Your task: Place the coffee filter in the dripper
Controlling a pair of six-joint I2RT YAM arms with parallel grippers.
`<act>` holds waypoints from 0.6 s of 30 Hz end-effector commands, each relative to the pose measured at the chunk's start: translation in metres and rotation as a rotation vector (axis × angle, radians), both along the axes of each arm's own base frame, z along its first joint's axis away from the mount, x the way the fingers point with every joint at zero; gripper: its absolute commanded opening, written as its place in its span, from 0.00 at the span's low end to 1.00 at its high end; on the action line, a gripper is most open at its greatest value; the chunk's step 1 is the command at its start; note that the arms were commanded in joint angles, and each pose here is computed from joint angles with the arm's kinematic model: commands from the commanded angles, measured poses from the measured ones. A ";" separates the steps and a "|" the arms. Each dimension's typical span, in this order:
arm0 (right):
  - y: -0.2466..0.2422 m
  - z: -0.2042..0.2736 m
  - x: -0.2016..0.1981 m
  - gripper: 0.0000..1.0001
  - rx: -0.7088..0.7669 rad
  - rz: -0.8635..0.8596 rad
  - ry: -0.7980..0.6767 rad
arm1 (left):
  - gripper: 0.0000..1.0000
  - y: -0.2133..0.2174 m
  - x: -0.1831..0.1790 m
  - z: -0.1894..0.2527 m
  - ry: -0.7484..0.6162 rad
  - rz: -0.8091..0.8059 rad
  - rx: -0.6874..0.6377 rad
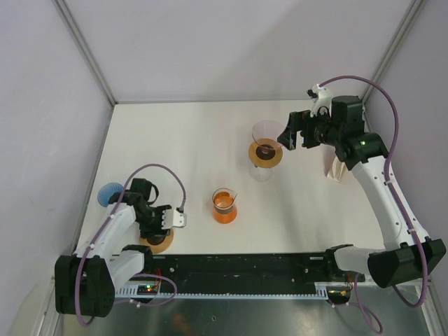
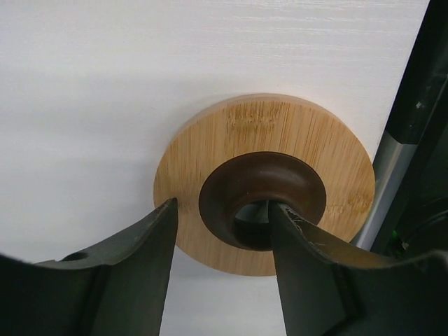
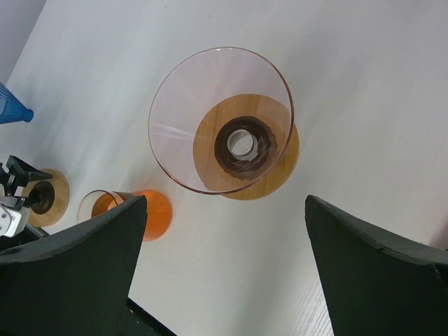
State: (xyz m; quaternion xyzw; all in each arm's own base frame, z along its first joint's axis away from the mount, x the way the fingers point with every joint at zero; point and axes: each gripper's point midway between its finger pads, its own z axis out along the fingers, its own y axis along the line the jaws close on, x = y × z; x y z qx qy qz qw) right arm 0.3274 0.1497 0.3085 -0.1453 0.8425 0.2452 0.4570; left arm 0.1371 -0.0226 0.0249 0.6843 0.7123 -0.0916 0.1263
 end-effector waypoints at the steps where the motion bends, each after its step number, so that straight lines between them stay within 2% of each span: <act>1: 0.003 0.006 -0.002 0.99 0.004 0.025 -0.026 | 0.58 -0.014 0.008 -0.006 -0.036 -0.007 -0.071; 2: 0.003 0.006 -0.002 0.99 0.005 0.024 -0.026 | 0.56 -0.015 0.010 -0.006 -0.043 0.000 -0.078; 4: 0.003 0.007 -0.002 0.99 0.005 0.020 -0.028 | 0.46 -0.019 0.015 -0.005 -0.055 0.022 -0.096; 9: 0.001 0.008 -0.003 0.99 0.003 0.011 -0.031 | 0.10 -0.029 0.036 0.017 -0.090 0.123 -0.157; 10: 0.000 0.008 -0.003 0.99 0.002 0.005 -0.033 | 0.05 -0.031 0.040 0.022 -0.091 0.145 -0.173; 12: -0.002 0.008 0.000 0.99 -0.001 -0.011 -0.037 | 0.01 -0.036 0.050 0.035 -0.099 0.196 -0.207; 18: -0.013 0.021 0.009 0.99 0.033 -0.075 -0.076 | 0.00 -0.052 0.088 0.097 -0.162 0.381 -0.314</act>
